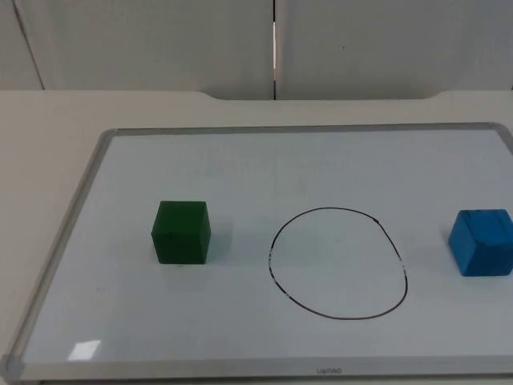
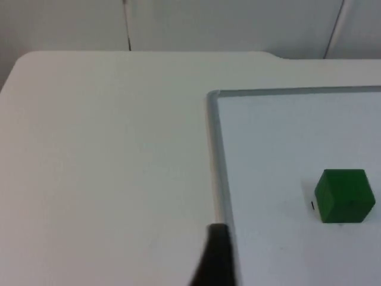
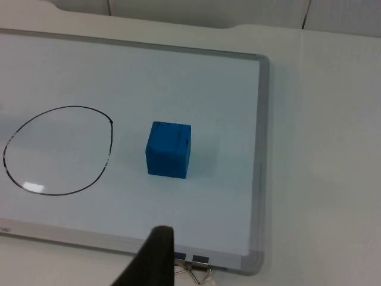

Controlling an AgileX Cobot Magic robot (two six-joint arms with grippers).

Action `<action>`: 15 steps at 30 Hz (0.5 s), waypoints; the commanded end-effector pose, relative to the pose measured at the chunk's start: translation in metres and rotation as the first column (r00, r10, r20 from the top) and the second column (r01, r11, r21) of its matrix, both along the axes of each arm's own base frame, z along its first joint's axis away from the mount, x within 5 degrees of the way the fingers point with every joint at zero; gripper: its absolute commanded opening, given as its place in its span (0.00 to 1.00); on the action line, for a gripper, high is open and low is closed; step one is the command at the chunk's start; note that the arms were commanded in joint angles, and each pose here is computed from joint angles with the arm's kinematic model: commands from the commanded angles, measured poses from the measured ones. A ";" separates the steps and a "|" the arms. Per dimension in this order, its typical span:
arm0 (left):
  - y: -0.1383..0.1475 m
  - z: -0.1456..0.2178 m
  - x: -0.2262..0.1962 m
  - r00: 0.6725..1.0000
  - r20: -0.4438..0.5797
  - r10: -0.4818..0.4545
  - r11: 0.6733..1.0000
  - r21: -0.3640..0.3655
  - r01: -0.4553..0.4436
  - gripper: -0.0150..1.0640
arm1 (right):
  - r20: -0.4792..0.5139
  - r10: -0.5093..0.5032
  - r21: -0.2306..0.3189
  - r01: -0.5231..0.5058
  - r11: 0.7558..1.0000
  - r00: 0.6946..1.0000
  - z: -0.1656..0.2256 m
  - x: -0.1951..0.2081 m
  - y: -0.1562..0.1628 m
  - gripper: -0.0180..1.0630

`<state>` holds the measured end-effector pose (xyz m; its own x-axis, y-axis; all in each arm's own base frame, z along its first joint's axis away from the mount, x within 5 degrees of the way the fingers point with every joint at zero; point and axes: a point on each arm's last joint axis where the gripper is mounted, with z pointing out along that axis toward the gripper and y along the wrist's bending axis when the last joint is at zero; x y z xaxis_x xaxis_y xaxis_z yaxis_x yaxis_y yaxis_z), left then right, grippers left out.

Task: Push the two cubes into the marked area.

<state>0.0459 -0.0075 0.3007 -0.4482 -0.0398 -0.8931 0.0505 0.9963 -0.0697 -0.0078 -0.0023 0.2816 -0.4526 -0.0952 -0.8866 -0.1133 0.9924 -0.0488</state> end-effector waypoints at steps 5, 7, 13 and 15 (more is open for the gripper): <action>-0.007 0.007 0.022 0.995 0.045 -0.091 0.996 0.002 0.091 0.28 | 0.003 -0.003 -0.005 0.003 1.000 1.000 -0.001 0.000 0.000 0.99; -0.010 0.009 0.030 0.992 0.056 -0.117 0.993 -0.027 0.119 0.23 | 0.003 -0.003 -0.005 0.003 1.000 1.000 -0.001 0.000 0.000 0.99; -0.017 0.007 0.049 0.982 0.031 -0.187 0.980 -0.063 0.189 0.22 | 0.003 -0.003 -0.005 0.003 1.000 1.000 -0.001 0.000 0.000 0.99; -0.021 0.003 0.062 0.973 0.006 -0.233 0.970 -0.074 0.233 0.17 | 0.003 -0.003 -0.005 0.003 1.000 1.000 -0.001 0.000 0.000 0.99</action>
<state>0.1020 -0.0259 0.3016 -0.4689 0.0072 -0.8832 0.2581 0.9574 -0.1292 -0.0078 -0.0023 0.2816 -0.4526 -0.0952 -0.8866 -0.1133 0.9924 -0.0488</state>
